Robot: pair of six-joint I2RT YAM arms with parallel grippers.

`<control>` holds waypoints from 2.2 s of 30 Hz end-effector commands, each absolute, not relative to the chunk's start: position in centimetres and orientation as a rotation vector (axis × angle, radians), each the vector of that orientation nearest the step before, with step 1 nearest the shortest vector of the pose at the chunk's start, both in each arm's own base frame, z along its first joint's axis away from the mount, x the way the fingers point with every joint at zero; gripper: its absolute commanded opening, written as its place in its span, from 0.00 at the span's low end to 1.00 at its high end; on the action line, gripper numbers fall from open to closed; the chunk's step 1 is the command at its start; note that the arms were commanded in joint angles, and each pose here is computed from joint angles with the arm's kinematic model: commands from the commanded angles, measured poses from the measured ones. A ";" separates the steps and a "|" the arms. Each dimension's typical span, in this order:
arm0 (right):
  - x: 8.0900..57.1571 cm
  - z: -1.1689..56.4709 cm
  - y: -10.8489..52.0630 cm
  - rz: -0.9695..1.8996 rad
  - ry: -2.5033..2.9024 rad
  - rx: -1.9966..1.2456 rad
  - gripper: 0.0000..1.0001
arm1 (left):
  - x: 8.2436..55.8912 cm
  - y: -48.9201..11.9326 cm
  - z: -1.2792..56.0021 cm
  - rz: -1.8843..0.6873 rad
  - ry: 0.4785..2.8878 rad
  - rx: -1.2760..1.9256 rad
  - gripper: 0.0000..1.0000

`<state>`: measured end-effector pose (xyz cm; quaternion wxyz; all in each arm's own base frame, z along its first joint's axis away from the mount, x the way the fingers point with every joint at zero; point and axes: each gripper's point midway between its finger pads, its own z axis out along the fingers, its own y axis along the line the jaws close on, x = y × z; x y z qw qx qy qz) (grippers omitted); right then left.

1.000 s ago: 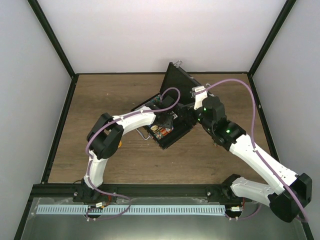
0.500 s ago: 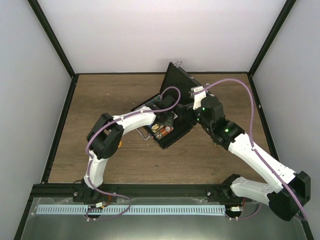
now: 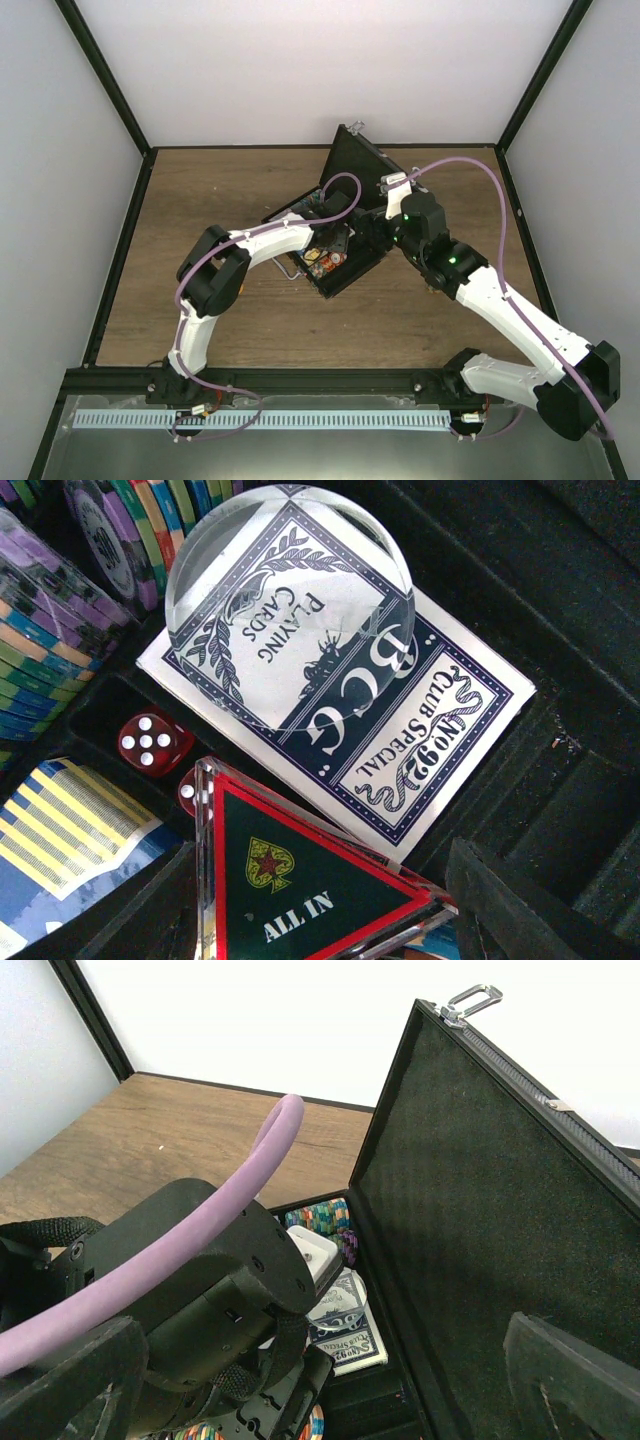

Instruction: Pack up texas hold em set

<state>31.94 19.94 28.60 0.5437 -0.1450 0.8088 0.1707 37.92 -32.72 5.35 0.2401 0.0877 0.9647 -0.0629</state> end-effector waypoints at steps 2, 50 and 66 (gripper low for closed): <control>32.2 28.6 19.7 0.402 1.915 -0.329 1.00 | 38.2 -33.6 5.3 -0.196 2.634 0.232 0.67; 33.5 12.0 24.8 0.731 2.438 -0.449 0.88 | 37.3 -7.3 22.8 0.055 2.168 -0.069 0.99; 34.8 6.8 26.9 0.749 2.554 -0.577 0.84 | 36.5 -5.8 23.6 0.163 2.082 -0.006 1.00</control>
